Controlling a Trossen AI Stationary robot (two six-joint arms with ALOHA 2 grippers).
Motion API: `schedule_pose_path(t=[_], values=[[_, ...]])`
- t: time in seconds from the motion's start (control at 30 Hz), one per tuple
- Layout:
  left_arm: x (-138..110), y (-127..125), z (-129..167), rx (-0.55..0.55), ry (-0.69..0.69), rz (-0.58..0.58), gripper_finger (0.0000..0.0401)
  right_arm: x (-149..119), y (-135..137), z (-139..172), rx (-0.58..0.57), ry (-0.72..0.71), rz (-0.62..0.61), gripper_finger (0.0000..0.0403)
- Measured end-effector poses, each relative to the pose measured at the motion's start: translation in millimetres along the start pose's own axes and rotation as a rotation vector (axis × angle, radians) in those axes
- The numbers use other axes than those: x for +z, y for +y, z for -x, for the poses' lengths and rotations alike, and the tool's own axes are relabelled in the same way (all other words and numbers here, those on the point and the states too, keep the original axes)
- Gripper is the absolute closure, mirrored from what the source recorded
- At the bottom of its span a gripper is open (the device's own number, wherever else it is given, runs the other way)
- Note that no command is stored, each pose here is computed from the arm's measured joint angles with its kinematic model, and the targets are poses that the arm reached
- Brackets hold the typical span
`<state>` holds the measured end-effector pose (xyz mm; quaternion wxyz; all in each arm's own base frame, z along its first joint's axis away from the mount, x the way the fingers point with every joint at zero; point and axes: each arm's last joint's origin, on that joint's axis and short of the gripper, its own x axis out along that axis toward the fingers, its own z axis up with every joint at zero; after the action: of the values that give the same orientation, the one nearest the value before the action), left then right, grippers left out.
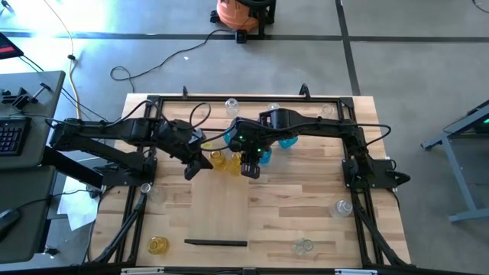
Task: Sort vases onto shelf
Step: Put the yellow vase on the shelf to align with the other yellow vase
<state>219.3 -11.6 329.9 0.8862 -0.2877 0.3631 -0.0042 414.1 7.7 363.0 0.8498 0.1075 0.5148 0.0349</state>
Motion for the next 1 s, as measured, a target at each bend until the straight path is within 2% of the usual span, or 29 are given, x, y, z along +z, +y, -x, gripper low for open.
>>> schedule_pose_path(t=[0.13, 0.5, 1.0], values=[[0.6, -0.3, 0.1, -0.004, -0.005, -0.001, 0.0401, 0.0, 0.0, 0.0, -0.001, 0.000, 0.006, 0.0346], [0.4, -0.4, 0.0, -0.005, -0.004, -0.001, 0.0401, 0.3, 0.0, 0.0, -0.002, -0.003, 0.008, 0.0286], [0.4, -0.4, -0.1, -0.005, -0.002, -0.001, 0.0400, 0.6, 6.0, 4.3, 0.006, -0.013, 0.049, 0.0284]])
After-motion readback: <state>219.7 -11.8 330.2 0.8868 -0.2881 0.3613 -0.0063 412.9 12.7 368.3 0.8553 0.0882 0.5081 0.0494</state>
